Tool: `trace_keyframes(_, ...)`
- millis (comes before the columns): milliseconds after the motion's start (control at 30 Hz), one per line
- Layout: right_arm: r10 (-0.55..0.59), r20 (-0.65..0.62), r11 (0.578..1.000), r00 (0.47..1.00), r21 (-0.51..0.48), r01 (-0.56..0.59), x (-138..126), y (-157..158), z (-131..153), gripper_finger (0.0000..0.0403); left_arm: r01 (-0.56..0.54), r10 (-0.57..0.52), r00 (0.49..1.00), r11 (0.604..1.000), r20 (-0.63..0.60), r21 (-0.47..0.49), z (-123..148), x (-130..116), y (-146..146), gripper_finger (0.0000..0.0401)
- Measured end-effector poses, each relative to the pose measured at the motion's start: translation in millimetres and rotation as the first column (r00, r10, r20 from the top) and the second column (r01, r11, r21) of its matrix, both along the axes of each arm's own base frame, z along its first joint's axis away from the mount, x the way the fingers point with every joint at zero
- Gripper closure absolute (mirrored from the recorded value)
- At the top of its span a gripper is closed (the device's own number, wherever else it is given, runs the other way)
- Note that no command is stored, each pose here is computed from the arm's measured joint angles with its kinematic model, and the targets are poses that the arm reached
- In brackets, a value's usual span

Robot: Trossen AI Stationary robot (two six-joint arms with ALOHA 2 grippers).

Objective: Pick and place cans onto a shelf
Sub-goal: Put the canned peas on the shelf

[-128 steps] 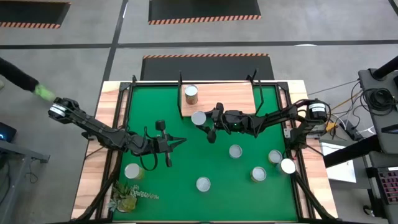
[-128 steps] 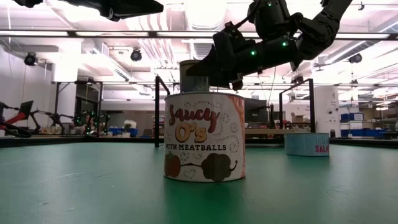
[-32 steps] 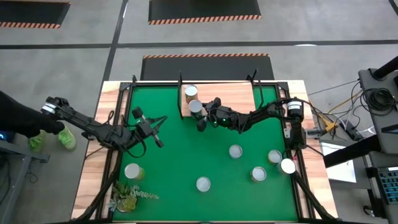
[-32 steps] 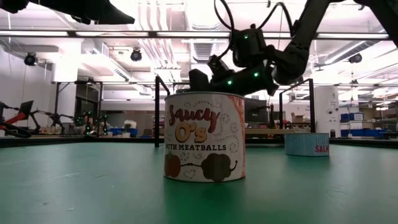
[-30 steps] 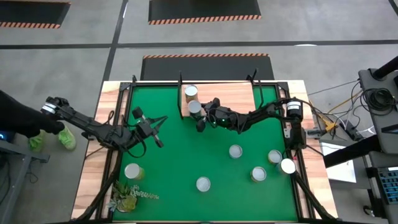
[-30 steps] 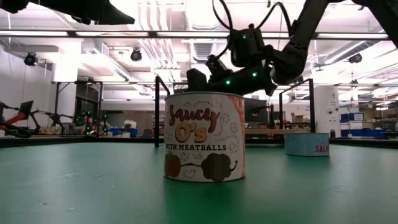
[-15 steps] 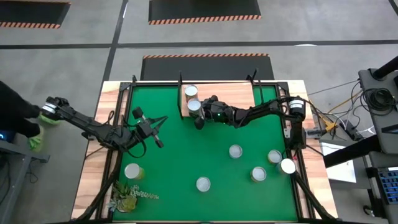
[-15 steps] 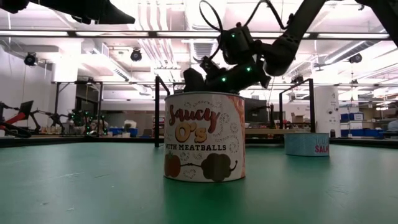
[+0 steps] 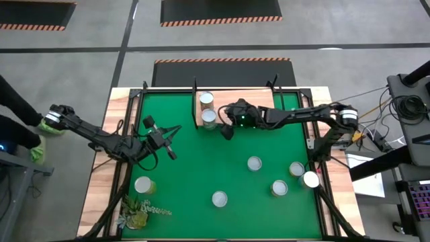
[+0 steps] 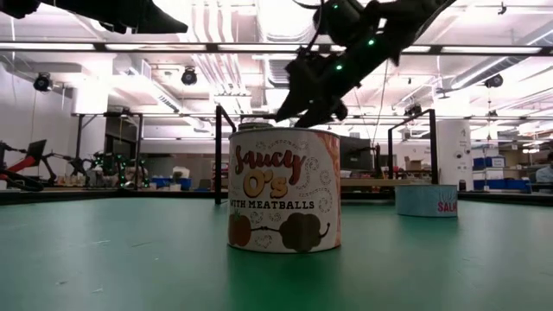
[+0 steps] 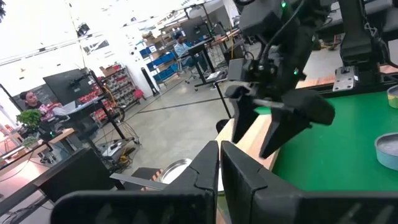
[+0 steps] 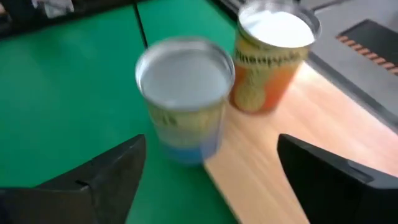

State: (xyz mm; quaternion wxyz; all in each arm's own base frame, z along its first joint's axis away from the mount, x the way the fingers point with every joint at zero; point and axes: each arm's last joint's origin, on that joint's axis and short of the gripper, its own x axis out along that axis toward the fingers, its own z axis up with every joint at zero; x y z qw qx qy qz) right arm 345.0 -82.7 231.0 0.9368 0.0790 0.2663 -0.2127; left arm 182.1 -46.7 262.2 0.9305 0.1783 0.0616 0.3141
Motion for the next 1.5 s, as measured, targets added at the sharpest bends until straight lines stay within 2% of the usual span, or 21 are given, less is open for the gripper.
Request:
trace_keyframes(100,0.038,-0.019,0.999,0.999,0.022,-0.038,-10,3,0,0.0100,0.000,0.000,1.000,1.000,0.000,0.000,0,0,0,0.0401)
trace_keyframes(167,0.097,-0.002,0.992,0.995,0.077,-0.097,-13,5,-2,0.0138,0.000,0.000,1.000,1.000,0.000,0.000,0,0,0,0.0401)
trace_keyframes(300,0.188,0.001,0.974,0.982,0.128,-0.187,-6,12,-24,0.0225,0.000,0.000,1.000,1.000,0.000,0.000,0,0,0,0.0401)
trace_keyframes(467,0.227,0.068,0.972,0.972,0.041,-0.230,14,11,-50,0.0322,0.005,-0.005,1.000,1.000,0.000,0.000,0,0,0,0.0401)
trace_keyframes(633,0.223,0.056,0.975,0.973,-0.021,-0.222,28,-6,-58,0.0387,0.005,-0.005,1.000,1.000,0.000,0.000,0,0,0,0.0401)
trace_keyframes(800,0.211,0.058,0.977,0.976,-0.044,-0.209,37,-19,-57,0.0390,0.005,-0.005,1.000,1.000,-0.001,-0.001,0,0,0,0.0401)
trace_keyframes(1067,0.238,0.026,0.970,0.971,-0.056,-0.237,36,-17,-51,0.0390,0.006,-0.006,1.000,1.000,-0.008,-0.007,-2,0,0,0.0401)
trace_keyframes(1200,0.285,0.022,0.957,0.958,-0.052,-0.284,25,-13,-27,0.0390,0.005,-0.005,1.000,1.000,-0.013,-0.021,-4,0,0,0.0401)
trace_keyframes(1300,0.308,0.040,0.948,0.951,-0.092,-0.303,16,-11,-5,0.0390,0.005,-0.005,1.000,0.999,-0.002,-0.045,-5,0,0,0.0401)
trace_keyframes(1400,0.310,0.056,0.947,0.949,-0.110,-0.303,5,-8,21,0.0390,0.006,-0.003,0.999,0.994,0.032,-0.110,-7,0,-1,0.0401)
trace_keyframes(1500,0.302,0.026,0.951,0.953,-0.085,-0.298,-5,-8,40,0.0393,0.012,-0.006,0.999,0.981,0.033,-0.193,-15,-2,-2,0.0401)
